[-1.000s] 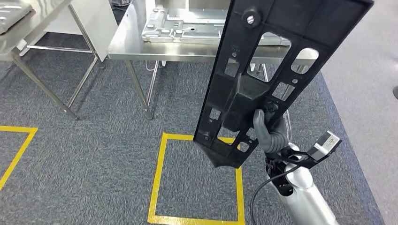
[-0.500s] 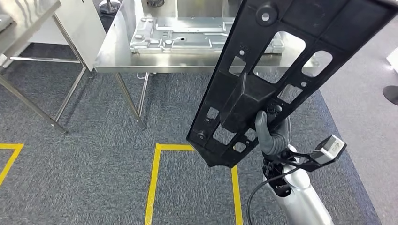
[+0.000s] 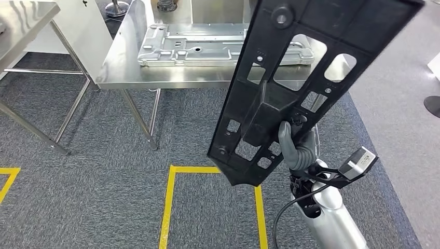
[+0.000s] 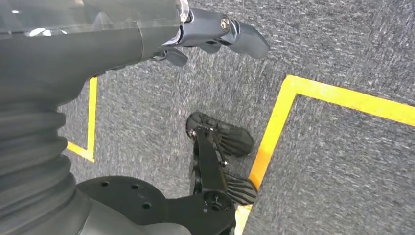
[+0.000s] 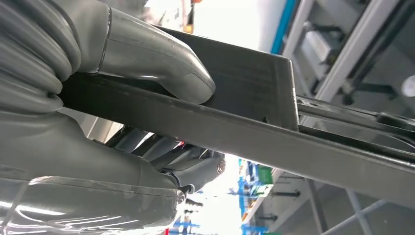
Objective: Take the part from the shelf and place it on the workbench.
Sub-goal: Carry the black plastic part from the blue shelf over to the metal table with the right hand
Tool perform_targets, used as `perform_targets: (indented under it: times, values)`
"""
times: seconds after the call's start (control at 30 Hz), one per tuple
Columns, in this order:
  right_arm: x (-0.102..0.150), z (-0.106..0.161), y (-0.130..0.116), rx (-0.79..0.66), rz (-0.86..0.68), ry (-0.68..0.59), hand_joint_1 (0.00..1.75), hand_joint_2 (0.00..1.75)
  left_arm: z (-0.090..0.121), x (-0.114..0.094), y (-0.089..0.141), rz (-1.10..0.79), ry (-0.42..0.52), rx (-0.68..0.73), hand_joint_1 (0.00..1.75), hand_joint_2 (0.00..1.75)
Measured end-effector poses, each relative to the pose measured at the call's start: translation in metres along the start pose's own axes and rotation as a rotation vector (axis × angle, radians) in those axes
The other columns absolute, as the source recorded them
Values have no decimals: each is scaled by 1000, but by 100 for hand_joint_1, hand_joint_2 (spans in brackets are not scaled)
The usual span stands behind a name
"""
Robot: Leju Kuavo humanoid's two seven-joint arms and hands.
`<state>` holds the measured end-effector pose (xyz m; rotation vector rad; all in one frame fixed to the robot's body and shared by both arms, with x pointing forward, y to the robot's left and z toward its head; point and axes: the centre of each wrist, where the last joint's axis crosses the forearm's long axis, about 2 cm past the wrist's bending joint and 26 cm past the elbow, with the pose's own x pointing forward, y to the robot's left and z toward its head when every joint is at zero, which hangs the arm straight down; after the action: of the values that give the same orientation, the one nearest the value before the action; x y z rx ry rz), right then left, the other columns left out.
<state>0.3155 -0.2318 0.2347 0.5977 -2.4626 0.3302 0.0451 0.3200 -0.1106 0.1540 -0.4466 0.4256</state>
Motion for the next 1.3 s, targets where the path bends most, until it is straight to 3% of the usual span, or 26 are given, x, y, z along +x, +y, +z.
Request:
perform_targets:
  times: [0.83,1.3]
  values:
    - [2,-6,-1,32,-12,19,175,175,0,-1,3,-1,2,7,0,175]
    - [8,-25,-4,95,-72,5,175,175,0,-1,4,-2,3,8,0,175]
